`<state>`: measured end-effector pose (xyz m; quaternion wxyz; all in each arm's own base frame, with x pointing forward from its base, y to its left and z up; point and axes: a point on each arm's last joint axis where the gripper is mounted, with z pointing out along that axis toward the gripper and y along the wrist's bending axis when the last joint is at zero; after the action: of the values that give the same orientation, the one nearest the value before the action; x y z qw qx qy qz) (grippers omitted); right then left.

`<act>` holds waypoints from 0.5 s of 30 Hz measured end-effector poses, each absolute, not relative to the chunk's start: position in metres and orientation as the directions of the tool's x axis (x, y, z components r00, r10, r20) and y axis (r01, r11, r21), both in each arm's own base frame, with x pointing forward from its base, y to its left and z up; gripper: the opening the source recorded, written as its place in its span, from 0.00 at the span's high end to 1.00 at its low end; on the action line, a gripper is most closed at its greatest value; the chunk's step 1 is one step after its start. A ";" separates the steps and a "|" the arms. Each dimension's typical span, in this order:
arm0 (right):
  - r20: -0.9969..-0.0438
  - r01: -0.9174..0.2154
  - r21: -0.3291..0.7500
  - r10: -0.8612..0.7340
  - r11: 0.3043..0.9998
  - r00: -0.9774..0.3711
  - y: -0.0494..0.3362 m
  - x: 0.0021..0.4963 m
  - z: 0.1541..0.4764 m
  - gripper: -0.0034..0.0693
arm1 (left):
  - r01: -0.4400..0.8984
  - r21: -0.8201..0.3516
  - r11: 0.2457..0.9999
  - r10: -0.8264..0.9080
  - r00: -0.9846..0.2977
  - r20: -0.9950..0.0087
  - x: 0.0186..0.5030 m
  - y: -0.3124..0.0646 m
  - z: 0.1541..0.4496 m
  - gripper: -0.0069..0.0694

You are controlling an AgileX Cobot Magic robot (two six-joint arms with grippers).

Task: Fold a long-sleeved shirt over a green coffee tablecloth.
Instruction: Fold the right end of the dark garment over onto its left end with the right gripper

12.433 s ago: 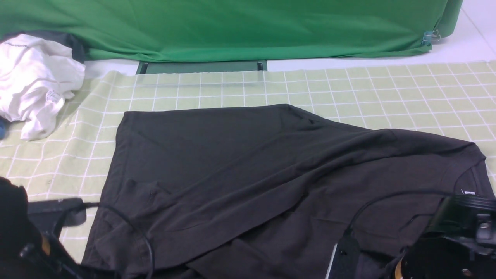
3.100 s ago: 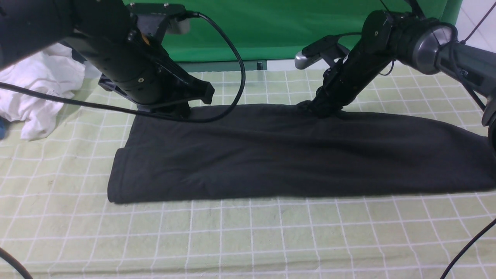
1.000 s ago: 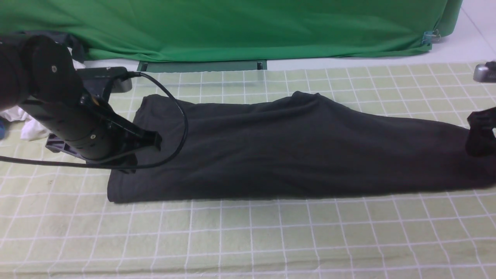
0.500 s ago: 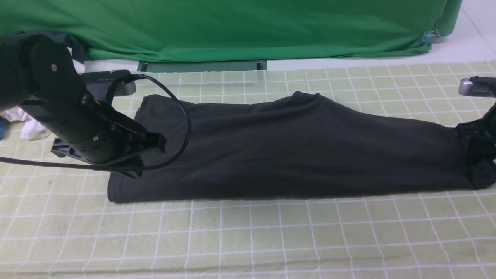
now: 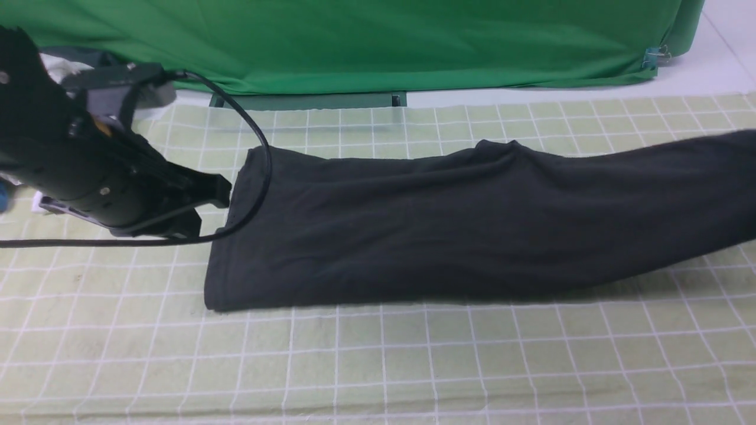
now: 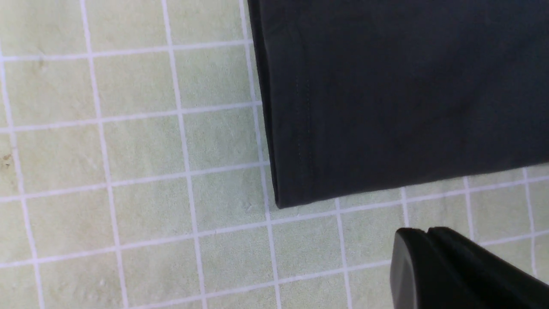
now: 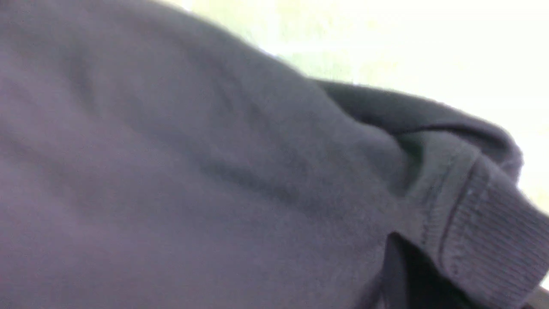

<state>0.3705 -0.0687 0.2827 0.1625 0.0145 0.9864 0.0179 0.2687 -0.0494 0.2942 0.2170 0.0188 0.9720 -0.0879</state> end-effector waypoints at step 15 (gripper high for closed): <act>-0.475 -0.299 0.206 -0.172 0.932 -0.863 0.117 0.375 0.352 0.89 | 0.073 -0.172 0.982 -0.009 -0.900 -0.435 0.263 -0.049 0.301 0.90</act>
<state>0.3750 0.1175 0.3520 0.2309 -0.1235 0.9552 0.1377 0.2633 -0.0492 0.3005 0.2225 0.0166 0.9704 -0.0923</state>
